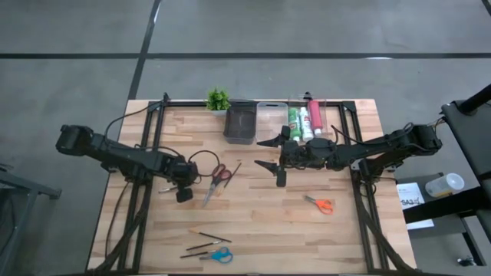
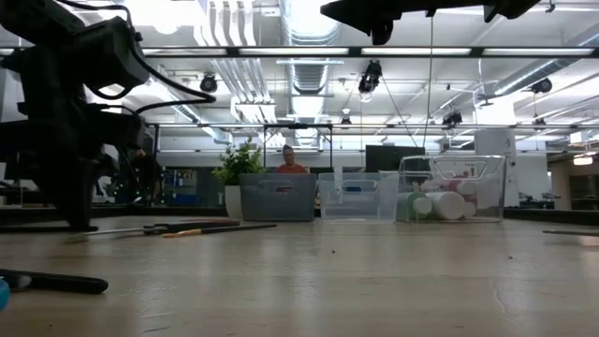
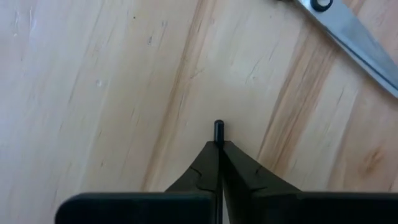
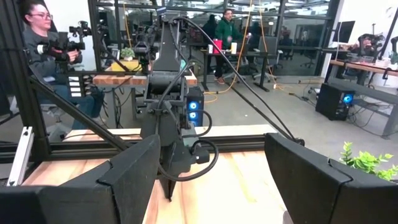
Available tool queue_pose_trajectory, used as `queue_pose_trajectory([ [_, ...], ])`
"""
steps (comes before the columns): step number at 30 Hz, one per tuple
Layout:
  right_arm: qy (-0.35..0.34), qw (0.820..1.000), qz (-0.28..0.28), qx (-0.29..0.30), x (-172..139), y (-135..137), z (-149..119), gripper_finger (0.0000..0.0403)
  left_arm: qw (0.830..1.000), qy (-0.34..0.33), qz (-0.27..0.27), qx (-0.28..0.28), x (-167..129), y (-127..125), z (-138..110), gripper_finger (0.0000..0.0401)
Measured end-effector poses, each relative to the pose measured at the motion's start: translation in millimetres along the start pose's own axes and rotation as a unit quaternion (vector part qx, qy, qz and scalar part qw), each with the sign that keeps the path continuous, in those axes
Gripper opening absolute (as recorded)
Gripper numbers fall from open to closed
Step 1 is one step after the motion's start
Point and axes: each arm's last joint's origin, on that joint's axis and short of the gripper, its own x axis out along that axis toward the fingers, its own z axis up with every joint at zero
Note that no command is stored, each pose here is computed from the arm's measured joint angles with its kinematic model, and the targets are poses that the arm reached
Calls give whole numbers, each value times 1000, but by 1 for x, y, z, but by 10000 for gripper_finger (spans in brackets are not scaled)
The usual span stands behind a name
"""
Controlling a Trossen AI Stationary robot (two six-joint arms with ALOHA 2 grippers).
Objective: Pick & Place Paint Supplies
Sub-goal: Put the top silver paint brush into the white transparent bin
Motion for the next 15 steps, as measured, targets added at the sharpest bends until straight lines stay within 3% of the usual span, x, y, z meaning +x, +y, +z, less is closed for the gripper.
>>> queue_pose_trajectory([
  [15, 0, 1000, 0, 0, 0, 0, 0, 288, 1000, -10, -2, 0, -2, -2, 5, 10],
])
